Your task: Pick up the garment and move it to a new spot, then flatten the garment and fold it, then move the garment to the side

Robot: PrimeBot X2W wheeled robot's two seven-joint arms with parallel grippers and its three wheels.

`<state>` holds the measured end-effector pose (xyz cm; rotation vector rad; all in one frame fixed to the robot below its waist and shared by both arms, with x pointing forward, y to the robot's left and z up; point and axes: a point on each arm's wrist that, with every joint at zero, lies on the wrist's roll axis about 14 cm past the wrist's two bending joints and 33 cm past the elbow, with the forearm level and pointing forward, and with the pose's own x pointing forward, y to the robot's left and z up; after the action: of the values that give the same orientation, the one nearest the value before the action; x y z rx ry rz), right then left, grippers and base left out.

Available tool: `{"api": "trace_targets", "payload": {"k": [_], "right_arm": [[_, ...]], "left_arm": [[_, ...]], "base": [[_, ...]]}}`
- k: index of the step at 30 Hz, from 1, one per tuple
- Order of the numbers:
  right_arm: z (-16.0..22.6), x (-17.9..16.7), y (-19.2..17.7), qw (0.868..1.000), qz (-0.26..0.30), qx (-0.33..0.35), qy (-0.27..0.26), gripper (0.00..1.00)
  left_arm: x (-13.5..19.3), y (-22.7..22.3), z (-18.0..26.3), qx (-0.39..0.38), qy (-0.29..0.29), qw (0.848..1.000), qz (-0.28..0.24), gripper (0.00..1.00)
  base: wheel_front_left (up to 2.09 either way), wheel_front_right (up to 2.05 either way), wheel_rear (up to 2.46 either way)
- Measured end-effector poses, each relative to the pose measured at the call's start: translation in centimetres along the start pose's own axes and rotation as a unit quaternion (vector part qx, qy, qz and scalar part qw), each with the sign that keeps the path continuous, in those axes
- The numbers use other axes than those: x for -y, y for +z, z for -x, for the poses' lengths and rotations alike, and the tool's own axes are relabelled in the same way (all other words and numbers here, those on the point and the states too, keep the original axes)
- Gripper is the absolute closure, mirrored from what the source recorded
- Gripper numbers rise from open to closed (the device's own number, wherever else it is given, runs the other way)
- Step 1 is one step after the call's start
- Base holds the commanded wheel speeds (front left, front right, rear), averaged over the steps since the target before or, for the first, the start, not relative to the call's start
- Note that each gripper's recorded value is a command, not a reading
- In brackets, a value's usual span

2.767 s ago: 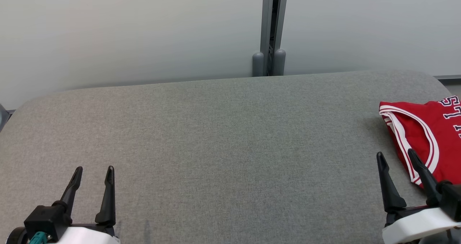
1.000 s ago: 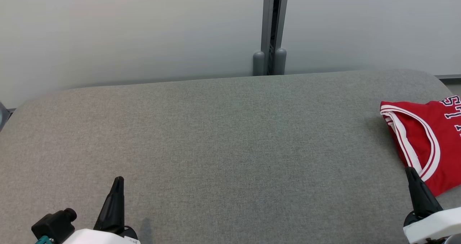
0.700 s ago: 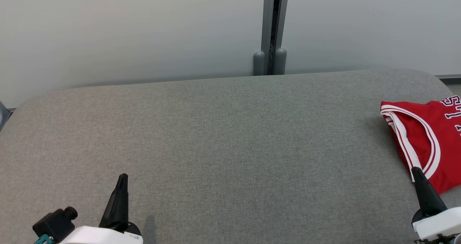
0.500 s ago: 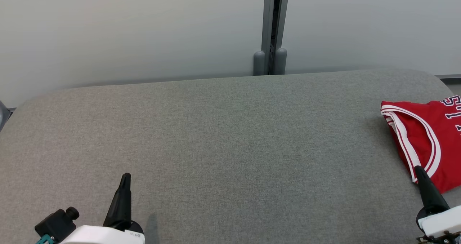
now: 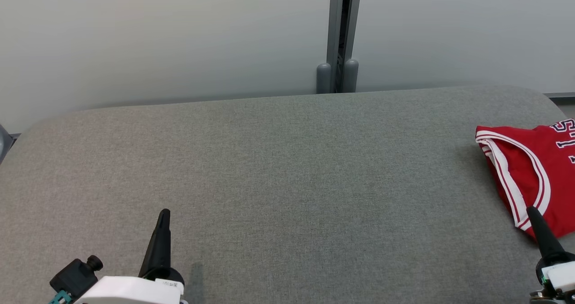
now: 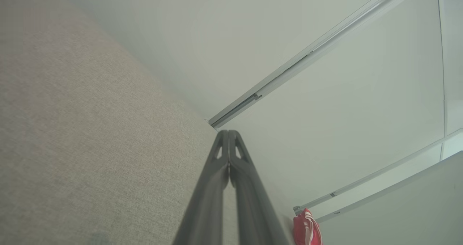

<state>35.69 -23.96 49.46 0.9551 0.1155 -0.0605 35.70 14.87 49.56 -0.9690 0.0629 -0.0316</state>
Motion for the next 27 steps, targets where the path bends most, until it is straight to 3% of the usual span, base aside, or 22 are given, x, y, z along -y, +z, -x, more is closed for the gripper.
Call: {"api": "trace_targets", "payload": {"k": [27], "right_arm": [[-0.3,0.8,1.5,0.989,-0.145,0.008,0.013,1.00]], "left_arm": [[1.1,-0.8,-0.8,0.008,-0.008,0.990,0.140,1.00]], "base": [[0.00,0.00,0.00]]}}
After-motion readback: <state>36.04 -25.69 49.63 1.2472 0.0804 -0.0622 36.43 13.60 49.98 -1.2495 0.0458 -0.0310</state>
